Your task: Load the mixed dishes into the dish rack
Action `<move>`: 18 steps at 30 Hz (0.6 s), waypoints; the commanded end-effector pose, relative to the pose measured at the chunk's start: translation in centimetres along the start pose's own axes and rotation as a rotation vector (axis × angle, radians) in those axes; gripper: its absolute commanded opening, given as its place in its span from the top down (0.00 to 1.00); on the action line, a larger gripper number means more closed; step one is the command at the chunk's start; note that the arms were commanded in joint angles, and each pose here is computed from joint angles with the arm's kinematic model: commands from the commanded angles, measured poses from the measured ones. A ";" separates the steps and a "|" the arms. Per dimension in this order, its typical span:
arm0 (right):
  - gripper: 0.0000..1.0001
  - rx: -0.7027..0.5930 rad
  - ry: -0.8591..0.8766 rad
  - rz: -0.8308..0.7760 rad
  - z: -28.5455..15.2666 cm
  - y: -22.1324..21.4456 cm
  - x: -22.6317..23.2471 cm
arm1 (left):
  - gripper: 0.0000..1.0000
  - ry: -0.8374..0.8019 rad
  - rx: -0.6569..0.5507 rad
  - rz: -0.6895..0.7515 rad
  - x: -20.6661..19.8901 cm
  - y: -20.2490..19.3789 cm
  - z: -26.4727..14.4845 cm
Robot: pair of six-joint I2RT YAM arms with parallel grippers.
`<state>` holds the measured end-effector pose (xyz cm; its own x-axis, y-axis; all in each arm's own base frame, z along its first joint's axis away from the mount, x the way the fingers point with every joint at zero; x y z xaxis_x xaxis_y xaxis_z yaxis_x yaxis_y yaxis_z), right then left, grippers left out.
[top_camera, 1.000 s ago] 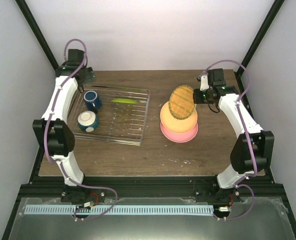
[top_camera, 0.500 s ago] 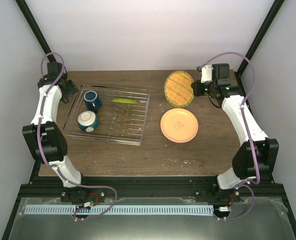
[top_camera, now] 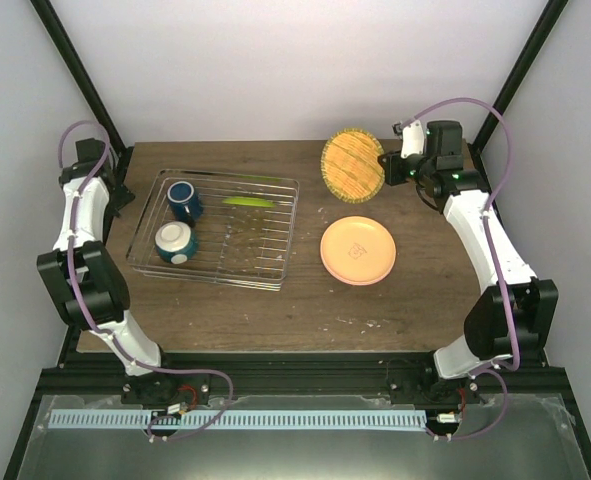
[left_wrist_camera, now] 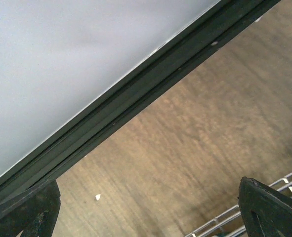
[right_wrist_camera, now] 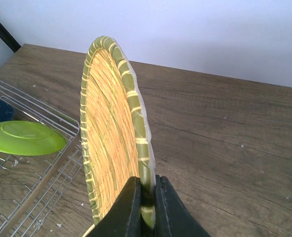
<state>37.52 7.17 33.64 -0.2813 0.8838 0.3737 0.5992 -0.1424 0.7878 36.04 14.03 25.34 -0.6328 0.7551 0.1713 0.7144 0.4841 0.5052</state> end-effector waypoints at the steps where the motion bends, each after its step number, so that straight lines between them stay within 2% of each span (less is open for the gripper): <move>1: 0.99 -0.124 0.048 -0.055 -1.9 3.3 1.4 | 0.00 0.069 0.057 -0.001 0.7 -1.5 0.3; 11: 0.99 -0.132 0.057 -0.051 -2.0 3.9 1.6 | 0.00 0.083 0.219 0.037 0.8 -6.3 2.9; 18: 0.99 -0.153 0.114 -0.069 -2.1 4.3 2.5 | 0.00 0.068 0.285 0.047 0.9 -10.1 3.1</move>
<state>37.70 7.40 35.31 -0.3196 0.8688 0.3783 0.5660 -0.1452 0.8115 31.18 12.93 19.24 -0.6467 0.7199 0.2520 0.7564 0.5626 0.3338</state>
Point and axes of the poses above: each gripper's point midway between its finger pads, its own z axis out along the fingers, its own x axis along the line the jaws close on, y = z × x, the point moved 9 cm from there along -z, back along the fingers, and after that the axes turned 14 degrees about z, right-handed, at the moved point
